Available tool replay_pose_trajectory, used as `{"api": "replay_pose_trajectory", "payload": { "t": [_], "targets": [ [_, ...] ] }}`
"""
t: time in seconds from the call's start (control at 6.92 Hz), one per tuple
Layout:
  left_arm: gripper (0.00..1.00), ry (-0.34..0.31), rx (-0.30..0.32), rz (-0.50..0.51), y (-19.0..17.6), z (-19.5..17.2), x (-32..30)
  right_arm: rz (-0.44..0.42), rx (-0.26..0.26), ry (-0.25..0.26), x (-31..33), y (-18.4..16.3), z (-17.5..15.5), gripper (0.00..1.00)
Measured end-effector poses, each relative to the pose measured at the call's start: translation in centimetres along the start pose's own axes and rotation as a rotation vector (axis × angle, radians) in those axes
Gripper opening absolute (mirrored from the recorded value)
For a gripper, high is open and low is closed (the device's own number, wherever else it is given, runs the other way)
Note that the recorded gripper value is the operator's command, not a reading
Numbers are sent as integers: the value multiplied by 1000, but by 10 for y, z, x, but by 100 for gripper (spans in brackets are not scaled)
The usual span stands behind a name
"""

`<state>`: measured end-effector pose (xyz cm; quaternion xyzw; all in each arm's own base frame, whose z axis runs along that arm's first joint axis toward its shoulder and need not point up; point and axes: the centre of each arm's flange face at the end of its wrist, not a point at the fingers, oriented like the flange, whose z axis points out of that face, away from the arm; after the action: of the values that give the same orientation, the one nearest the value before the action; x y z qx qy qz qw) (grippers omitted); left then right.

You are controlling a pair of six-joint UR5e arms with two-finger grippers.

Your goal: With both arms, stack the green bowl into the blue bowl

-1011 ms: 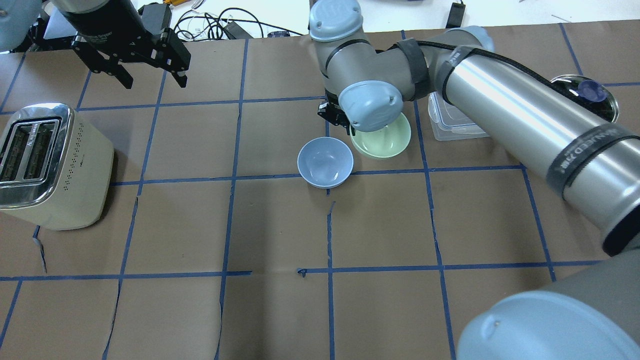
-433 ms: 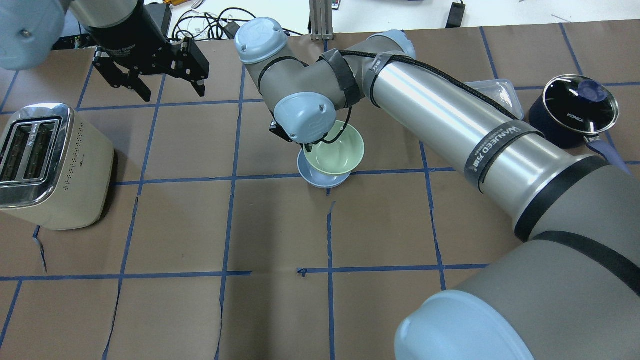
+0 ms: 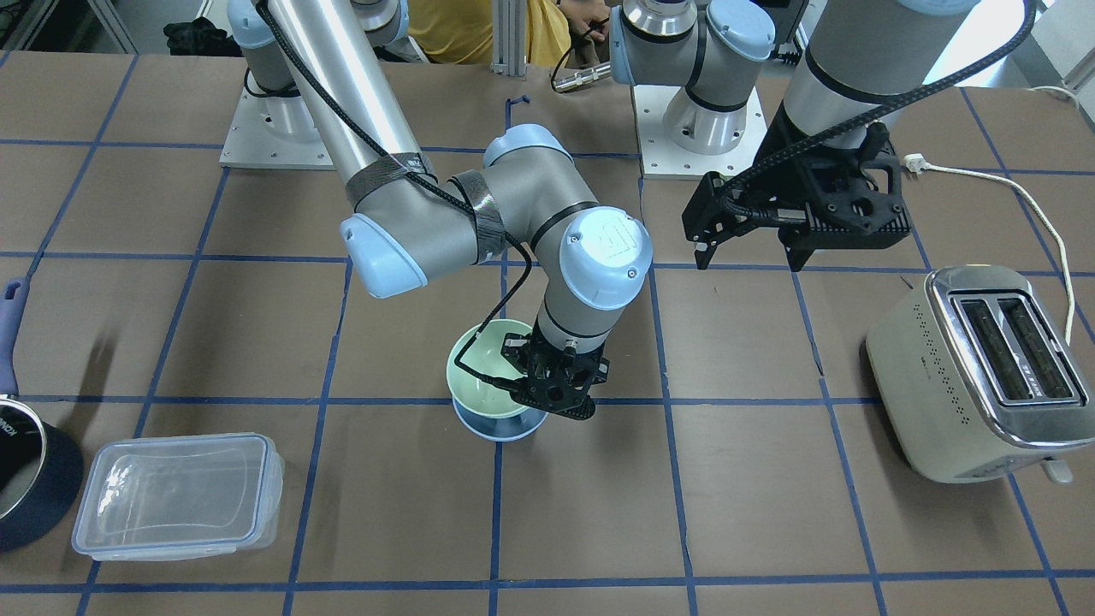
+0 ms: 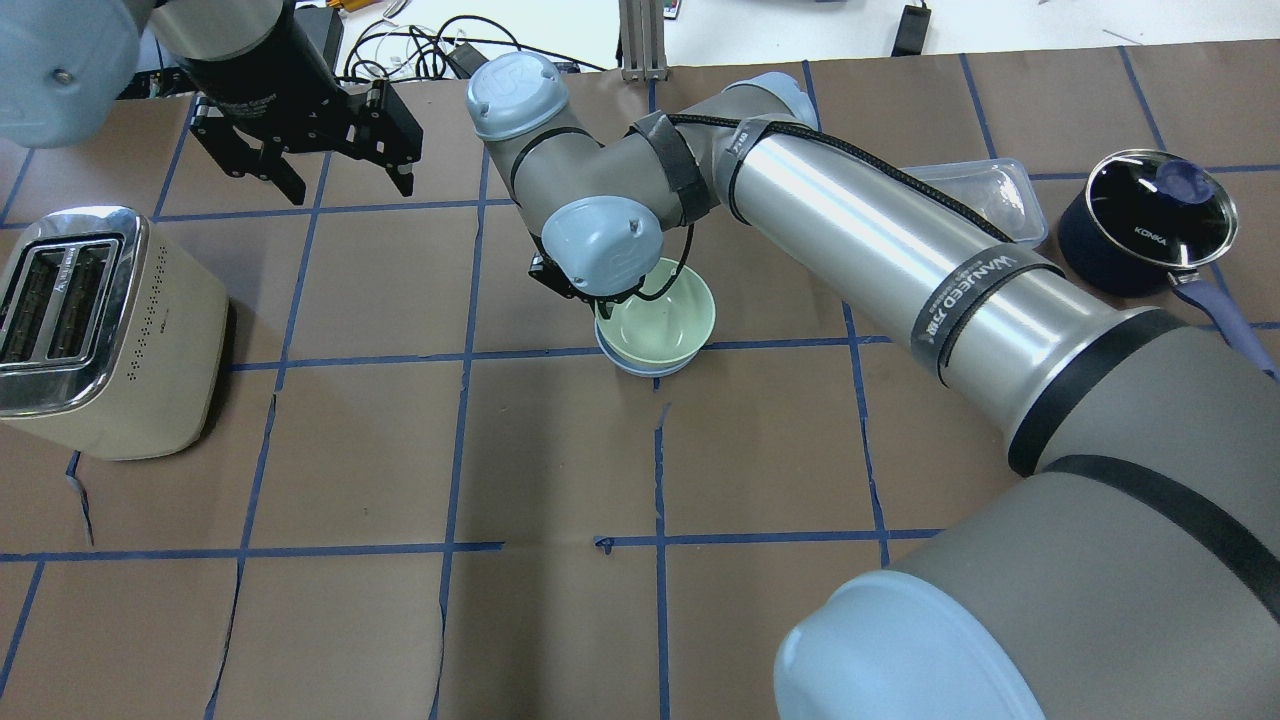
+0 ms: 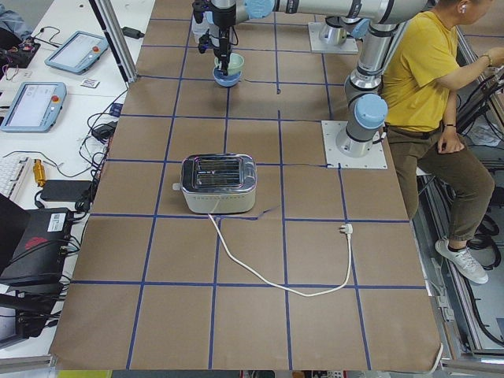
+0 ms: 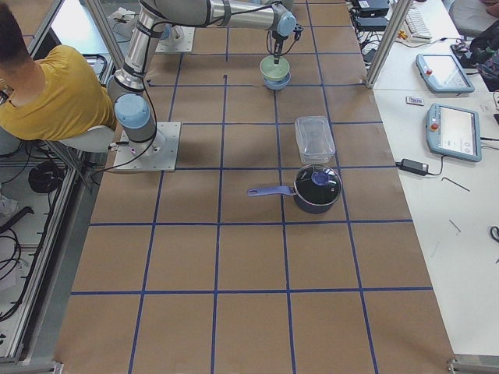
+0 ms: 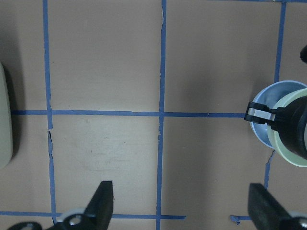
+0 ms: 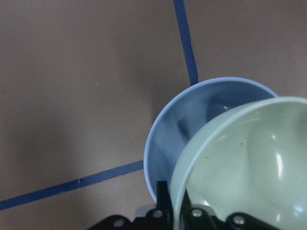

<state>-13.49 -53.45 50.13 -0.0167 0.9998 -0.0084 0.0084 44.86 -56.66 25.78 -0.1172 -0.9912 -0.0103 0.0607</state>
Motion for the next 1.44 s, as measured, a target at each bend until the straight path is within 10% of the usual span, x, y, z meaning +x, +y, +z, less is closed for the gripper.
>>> {"api": "replay_pose_trajectory", "payload": {
  "t": [1.44],
  "targets": [
    [100, 2, 71, -7, -5, -1, -1, -73, -3, -152, 185, -80, -147, 100]
  ]
}}
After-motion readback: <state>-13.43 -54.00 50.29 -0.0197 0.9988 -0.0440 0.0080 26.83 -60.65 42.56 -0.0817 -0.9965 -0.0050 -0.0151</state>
